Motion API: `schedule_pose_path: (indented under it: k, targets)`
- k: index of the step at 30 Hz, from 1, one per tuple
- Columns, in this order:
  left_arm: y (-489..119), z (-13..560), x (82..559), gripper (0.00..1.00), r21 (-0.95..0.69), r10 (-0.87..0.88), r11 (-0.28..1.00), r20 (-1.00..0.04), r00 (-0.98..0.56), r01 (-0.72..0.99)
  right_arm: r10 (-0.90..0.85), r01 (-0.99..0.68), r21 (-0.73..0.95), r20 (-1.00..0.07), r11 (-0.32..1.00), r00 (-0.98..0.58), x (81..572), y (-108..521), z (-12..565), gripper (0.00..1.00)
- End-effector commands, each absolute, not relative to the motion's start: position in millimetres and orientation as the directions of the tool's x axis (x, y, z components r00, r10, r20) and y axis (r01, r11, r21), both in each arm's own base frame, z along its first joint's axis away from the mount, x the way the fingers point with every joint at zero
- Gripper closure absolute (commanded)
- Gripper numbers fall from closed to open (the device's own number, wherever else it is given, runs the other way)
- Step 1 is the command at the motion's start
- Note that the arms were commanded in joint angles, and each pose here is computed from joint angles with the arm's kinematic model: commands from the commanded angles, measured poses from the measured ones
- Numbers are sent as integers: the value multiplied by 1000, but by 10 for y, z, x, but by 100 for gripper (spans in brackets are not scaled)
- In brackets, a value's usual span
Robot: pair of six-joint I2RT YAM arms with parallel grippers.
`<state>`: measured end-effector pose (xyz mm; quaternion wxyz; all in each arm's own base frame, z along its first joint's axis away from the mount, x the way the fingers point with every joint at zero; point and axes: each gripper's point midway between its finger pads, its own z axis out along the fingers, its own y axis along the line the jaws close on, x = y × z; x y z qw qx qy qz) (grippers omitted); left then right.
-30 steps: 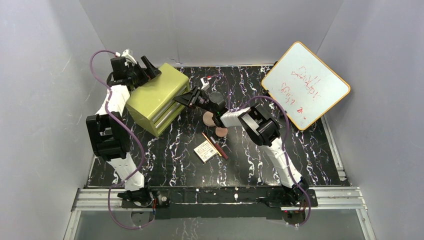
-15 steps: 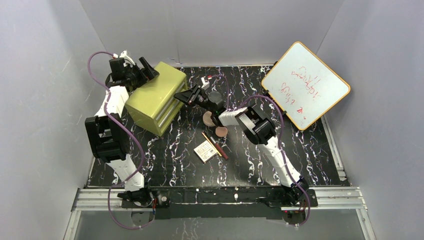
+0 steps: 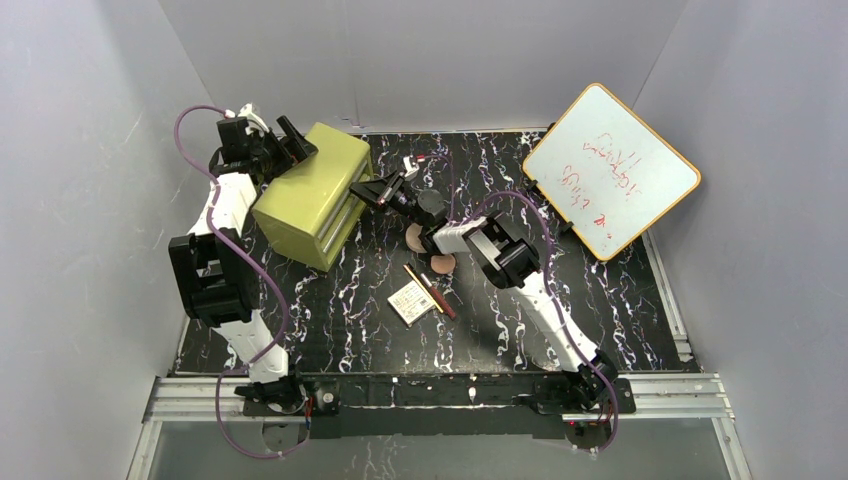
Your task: Organize the makeup
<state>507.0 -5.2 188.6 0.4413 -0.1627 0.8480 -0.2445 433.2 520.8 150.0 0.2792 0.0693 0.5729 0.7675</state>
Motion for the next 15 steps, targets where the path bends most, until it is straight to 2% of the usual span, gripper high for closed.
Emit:
schedule_pose_path:
  k: [1, 15]
  targets:
    - [-366, 1465, 4563, 1, -620, -513, 768, -442, -736, -163, 589, -349, 920, -185, -177, -786, 4579, 5121, 1453, 99]
    - [-309, 1459, 4678, 1, -613, -520, 771, -452, -725, -170, 590, -383, 921, -273, -66, -760, 4650, 4689, 1515, 99]
